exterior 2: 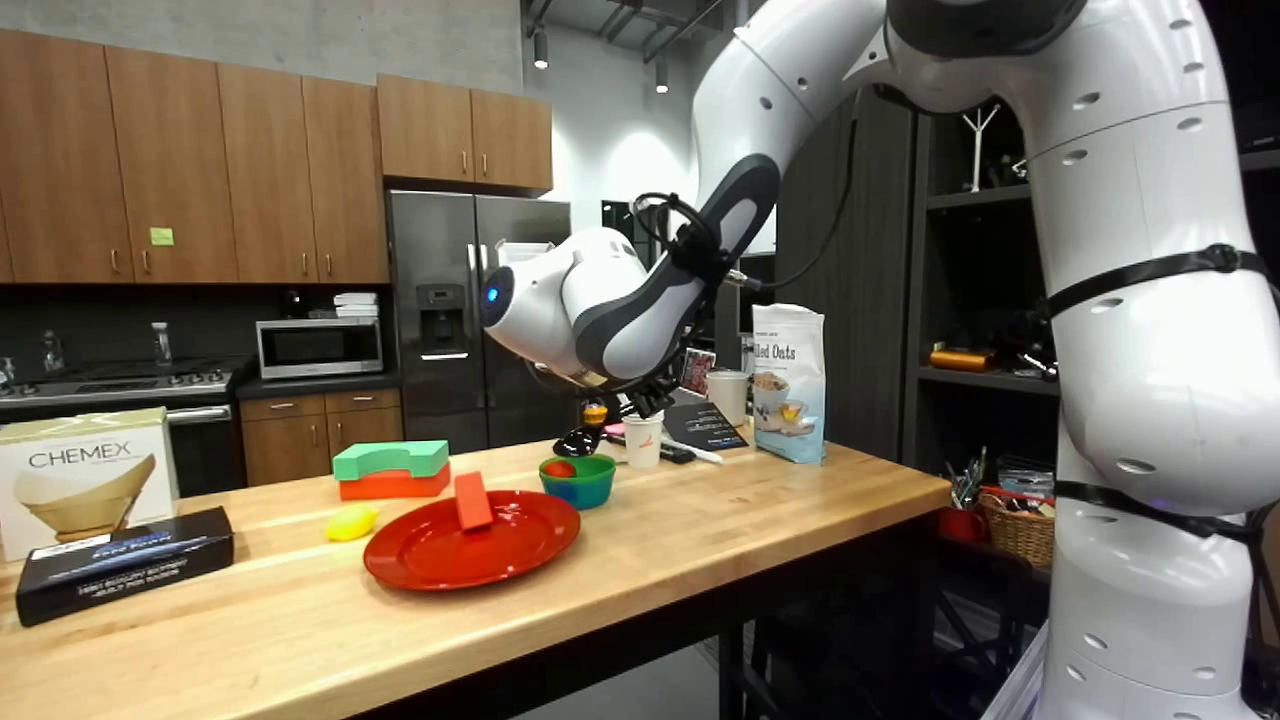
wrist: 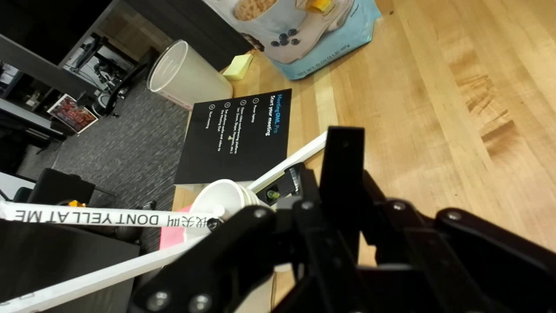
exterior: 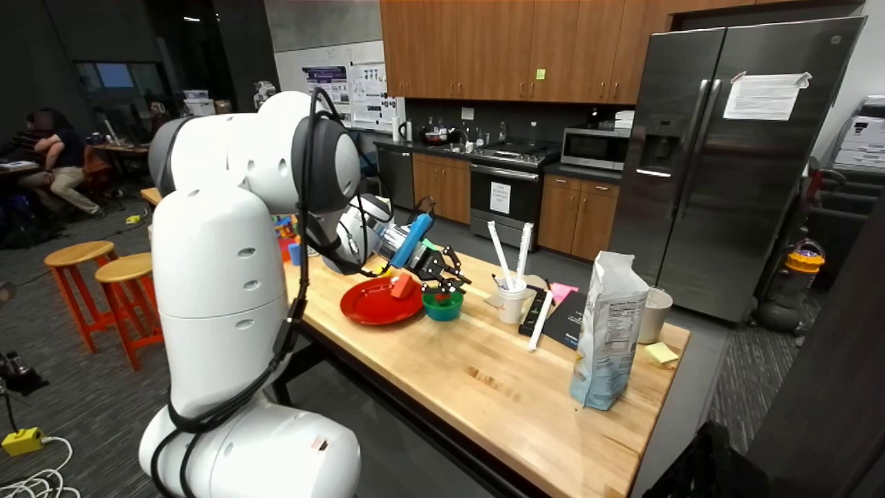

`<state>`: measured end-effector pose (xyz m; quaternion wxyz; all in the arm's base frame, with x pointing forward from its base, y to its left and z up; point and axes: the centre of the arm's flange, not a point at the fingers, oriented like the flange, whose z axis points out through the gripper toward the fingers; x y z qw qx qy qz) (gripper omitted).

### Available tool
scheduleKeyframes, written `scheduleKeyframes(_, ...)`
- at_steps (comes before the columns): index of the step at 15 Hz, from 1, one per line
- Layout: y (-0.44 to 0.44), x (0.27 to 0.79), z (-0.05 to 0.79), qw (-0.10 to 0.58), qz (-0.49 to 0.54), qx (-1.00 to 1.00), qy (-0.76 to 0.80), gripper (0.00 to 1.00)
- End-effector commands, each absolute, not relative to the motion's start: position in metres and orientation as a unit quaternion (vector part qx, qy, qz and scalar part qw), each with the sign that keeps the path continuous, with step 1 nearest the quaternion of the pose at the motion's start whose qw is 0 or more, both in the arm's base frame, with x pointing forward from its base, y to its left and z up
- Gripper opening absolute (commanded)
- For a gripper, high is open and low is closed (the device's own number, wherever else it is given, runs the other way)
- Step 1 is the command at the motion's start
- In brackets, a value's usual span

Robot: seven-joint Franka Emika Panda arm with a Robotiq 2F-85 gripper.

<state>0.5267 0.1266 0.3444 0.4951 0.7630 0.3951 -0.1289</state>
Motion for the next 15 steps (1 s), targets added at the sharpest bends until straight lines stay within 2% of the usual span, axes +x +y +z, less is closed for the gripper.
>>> scheduleKeyframes(1,0.128,0.527,0.346,0.495,-0.127,0.763,0.396,0.25)
scheduleKeyframes(8,0.133,0.527,0.350,0.497,-0.124,0.762,0.396,0.25)
scheduleKeyframes(9,0.132,0.529,0.348,0.503,-0.123,0.762,0.390,0.06)
scheduleKeyframes(15,0.116,0.533,0.340,0.577,-0.129,0.737,0.328,0.06)
